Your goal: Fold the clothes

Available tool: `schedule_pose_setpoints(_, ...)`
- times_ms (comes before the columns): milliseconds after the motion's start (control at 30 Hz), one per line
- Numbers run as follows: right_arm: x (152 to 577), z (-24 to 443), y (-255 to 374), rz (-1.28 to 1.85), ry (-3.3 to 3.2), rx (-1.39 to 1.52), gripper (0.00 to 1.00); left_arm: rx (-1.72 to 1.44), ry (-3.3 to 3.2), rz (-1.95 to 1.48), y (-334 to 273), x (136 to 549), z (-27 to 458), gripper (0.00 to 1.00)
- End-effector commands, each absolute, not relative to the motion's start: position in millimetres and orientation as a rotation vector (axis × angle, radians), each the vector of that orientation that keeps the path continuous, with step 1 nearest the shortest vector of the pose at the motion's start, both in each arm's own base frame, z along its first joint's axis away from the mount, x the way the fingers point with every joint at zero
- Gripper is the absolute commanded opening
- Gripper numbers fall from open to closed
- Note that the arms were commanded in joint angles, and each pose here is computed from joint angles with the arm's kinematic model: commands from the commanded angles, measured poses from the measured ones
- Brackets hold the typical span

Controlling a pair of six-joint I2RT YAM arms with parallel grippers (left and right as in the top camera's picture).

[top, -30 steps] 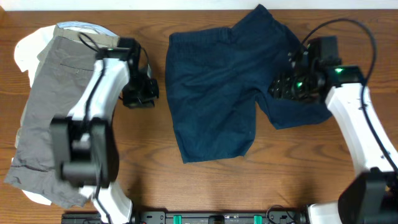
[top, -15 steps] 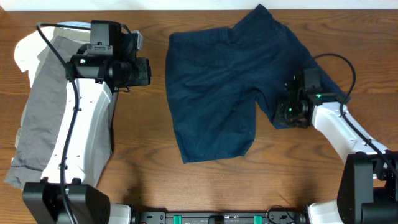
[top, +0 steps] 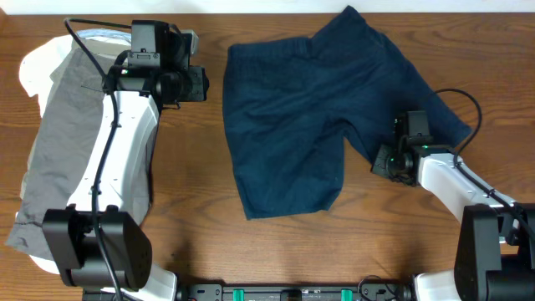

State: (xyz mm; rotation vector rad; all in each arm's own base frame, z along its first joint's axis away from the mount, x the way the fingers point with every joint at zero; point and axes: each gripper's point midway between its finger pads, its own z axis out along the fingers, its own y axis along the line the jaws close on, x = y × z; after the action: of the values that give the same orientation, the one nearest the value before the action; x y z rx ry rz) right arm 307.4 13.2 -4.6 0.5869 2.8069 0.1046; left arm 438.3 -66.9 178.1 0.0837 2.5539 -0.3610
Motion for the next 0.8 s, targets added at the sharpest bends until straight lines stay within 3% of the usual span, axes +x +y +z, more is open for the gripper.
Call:
schedule_pose_setpoints(0,288.8,-22.4,-28.9,-0.087,2.795,0.788,0.01,0.100,2.547,-0.348,-66.5,446.6,172.5,0.36)
schedule_pose_setpoints(300,314.3,-29.8,-93.9,-0.087,2.589,1.021,0.01,0.117,2.601,-0.346,-67.5,458.6,135.1,0.36)
schedule_pose_setpoints(600,358.6,12.0,-121.1,-0.042,2.557,0.839,0.14,0.171,2.593,-0.406,-90.9,490.5,78.6,0.40)
schedule_pose_setpoints(700,371.3,33.2,-119.4,-0.020,2.585,0.780,0.22,0.202,2.547,-0.411,-102.5,503.6,72.0,0.43)
schedule_pose_setpoints(767,380.2,49.2,-115.0,0.016,2.597,0.749,0.35,0.230,2.509,-0.416,-112.9,510.9,72.5,0.48)
